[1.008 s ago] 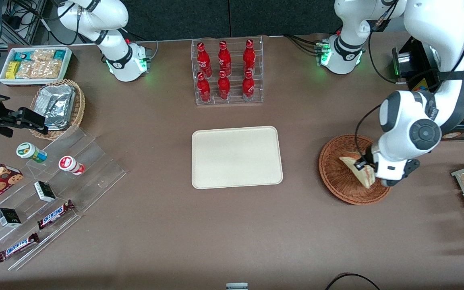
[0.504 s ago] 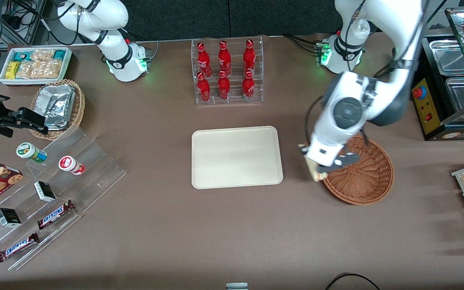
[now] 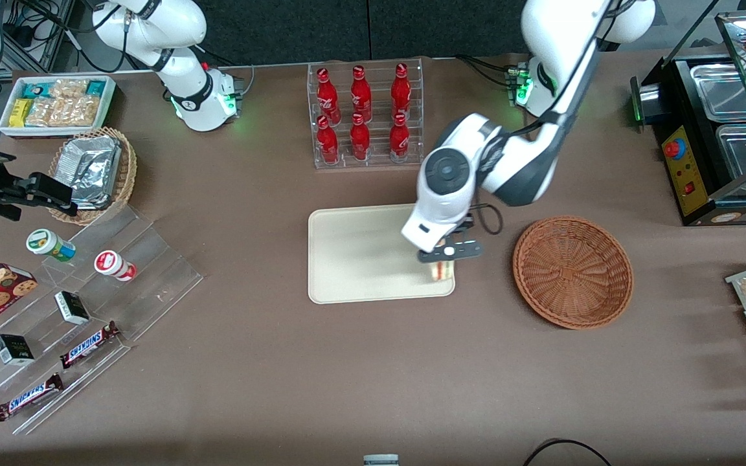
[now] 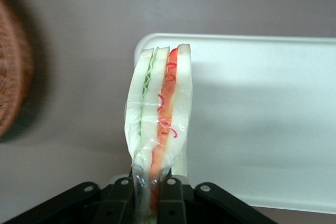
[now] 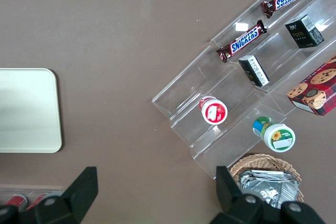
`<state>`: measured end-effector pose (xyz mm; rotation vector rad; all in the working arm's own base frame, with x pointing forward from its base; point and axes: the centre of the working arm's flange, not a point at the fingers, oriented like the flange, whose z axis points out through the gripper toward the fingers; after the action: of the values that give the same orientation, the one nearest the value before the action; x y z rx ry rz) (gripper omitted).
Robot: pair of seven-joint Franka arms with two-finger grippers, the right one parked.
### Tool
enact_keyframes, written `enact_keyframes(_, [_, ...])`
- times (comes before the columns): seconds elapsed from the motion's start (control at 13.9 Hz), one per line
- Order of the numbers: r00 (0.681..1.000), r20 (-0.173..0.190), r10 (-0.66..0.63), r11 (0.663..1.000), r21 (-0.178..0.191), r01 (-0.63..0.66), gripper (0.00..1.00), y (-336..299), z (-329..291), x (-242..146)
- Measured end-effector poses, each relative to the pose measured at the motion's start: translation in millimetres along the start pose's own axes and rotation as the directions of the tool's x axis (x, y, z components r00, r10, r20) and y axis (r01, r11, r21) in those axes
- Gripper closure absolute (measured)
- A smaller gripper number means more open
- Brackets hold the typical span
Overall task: Place sandwich from basket to tray
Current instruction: 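Carry the sandwich over the cream tray with the left gripper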
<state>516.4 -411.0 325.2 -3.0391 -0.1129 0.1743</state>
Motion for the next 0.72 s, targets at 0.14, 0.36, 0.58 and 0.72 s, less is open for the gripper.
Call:
enact_keyframes(0.14, [0.999,0.012,0.040,0.999,0.014,-0.040,0.85,30.0,23.1,-7.6])
enact_keyframes(0.36, [0.999,0.012,0.050,0.999,0.021,-0.050,0.85,68.0,46.2,-21.6])
enact_keyframes(0.58, [0.999,0.006,0.047,0.999,0.018,-0.047,0.85,89.8,54.4,-27.9])
enact_keyframes(0.72, [1.000,0.000,0.028,1.000,0.013,-0.028,0.85,97.5,55.6,-27.7])
